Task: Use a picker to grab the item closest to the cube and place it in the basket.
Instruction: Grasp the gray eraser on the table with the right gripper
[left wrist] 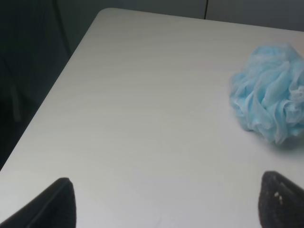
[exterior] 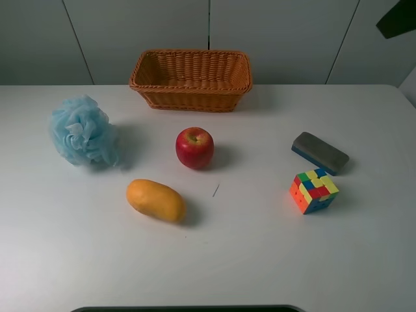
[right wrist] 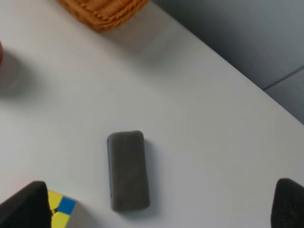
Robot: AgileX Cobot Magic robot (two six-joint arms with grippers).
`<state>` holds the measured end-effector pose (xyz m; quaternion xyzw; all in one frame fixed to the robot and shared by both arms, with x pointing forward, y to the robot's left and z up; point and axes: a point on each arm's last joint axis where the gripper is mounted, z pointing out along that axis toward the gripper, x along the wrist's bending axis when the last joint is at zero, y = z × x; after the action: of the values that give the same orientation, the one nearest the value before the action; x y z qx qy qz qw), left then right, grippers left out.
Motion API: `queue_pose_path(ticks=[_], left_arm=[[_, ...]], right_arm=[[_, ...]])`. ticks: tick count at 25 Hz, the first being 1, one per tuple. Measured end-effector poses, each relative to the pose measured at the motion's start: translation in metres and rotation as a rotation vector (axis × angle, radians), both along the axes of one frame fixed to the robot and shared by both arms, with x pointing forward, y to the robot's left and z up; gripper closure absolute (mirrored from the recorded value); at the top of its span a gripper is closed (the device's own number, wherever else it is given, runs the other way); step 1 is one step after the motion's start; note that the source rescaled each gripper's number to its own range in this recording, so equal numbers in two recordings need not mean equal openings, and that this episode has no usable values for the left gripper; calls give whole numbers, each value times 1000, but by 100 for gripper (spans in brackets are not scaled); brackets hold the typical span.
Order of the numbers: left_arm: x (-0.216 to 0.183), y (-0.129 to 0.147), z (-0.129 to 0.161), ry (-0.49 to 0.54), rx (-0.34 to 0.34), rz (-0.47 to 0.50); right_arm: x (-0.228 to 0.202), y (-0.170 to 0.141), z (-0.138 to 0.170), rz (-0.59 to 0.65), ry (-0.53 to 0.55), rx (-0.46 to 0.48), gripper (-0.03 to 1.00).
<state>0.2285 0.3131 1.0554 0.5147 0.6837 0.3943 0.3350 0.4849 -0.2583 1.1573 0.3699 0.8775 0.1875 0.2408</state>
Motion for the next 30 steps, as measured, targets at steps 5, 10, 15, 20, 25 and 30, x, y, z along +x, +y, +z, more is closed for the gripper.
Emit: queue_pose_path(ticks=[5, 10, 15, 20, 25, 30], left_arm=[[0, 0, 0, 0, 0, 0], [0, 0, 0, 0, 0, 0], [0, 0, 0, 0, 0, 0], [0, 0, 0, 0, 0, 0], [0, 0, 0, 0, 0, 0], [0, 0, 0, 0, 0, 0]], right_arm=[[66, 14, -47, 75, 154, -69, -3], [104, 20, -112, 100, 305, -111, -3], [127, 21, -164, 102, 395, -132, -3], [137, 6, -194, 55, 464, -115, -3], [139, 0, -205, 38, 494, -108, -3], [141, 1, -231, 35, 564, -94, -3]])
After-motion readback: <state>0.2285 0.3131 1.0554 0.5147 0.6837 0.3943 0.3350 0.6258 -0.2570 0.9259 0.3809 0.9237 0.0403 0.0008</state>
